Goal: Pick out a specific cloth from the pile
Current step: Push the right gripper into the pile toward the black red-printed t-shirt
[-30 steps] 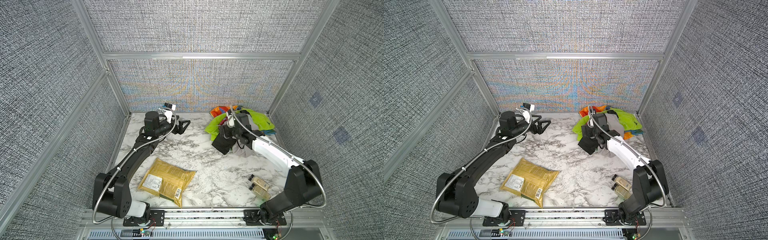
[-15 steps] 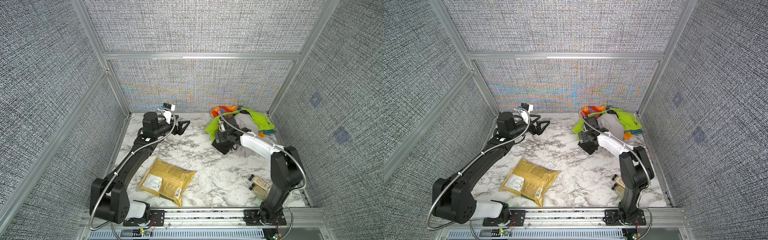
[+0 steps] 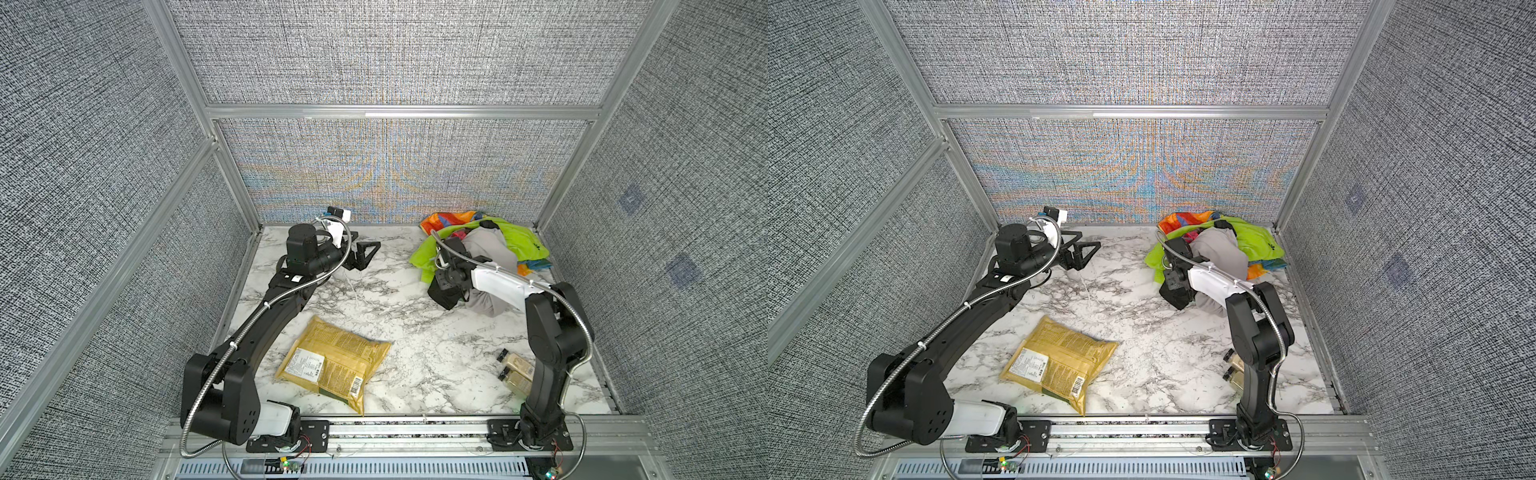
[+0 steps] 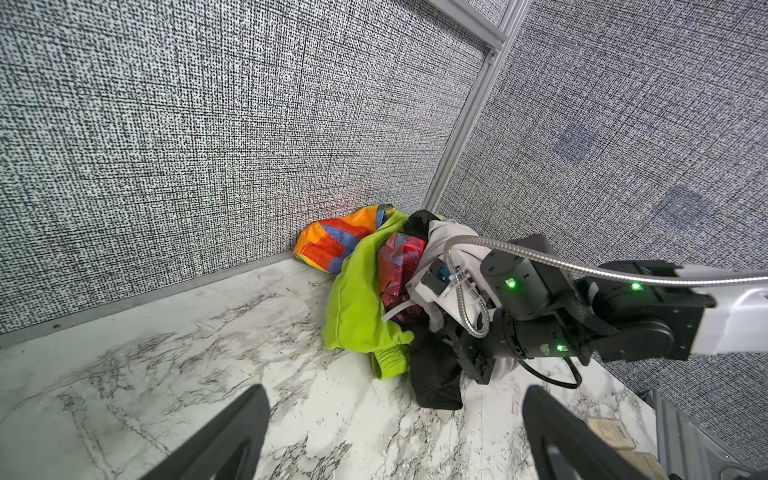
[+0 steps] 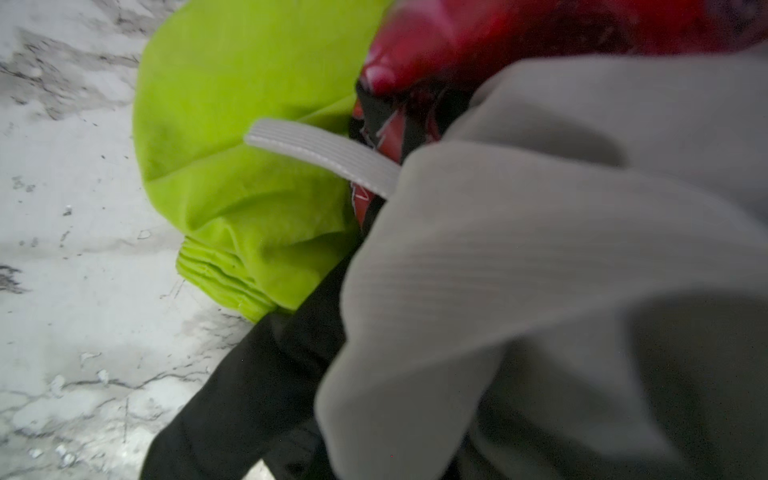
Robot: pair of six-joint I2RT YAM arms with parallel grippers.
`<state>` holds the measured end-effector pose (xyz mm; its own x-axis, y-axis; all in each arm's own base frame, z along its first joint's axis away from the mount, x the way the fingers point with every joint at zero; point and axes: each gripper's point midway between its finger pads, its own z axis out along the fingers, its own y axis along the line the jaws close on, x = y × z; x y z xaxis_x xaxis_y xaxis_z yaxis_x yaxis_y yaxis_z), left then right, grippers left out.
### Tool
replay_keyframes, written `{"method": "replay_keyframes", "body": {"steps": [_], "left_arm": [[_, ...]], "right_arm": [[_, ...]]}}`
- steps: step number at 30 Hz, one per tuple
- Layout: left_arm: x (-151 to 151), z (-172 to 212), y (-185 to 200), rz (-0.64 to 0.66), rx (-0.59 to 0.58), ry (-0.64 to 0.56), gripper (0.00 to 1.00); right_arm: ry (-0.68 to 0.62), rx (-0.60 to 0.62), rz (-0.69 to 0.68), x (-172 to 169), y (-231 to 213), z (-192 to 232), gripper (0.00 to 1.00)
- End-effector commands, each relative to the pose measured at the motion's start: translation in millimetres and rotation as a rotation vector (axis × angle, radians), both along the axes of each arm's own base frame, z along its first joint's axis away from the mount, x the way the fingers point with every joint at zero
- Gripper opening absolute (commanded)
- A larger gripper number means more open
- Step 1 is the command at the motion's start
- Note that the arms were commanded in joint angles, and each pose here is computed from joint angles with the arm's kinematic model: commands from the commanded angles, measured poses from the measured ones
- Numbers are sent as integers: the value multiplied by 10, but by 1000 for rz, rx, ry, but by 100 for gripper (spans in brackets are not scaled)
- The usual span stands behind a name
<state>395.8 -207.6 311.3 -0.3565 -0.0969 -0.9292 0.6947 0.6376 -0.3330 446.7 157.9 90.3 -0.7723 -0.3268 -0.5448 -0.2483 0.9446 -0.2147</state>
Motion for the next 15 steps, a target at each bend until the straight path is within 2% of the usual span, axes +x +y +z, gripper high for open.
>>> {"method": "replay_keyframes", "body": {"steps": [1, 4, 10, 15], "left_arm": [[-5, 76, -16, -13, -12, -27, 98], [2, 60, -21, -15, -14, -21, 98], [-8, 73, -31, -20, -19, -22, 98], [-35, 83, -64, -34, -26, -25, 98]], "right_arm": [[-88, 19, -24, 56, -40, 347, 5], [-137, 37, -52, 89, -148, 602, 0], [-233, 105, -120, 222, -487, 1125, 0], [-293, 171, -208, 370, -955, 1442, 0]]}}
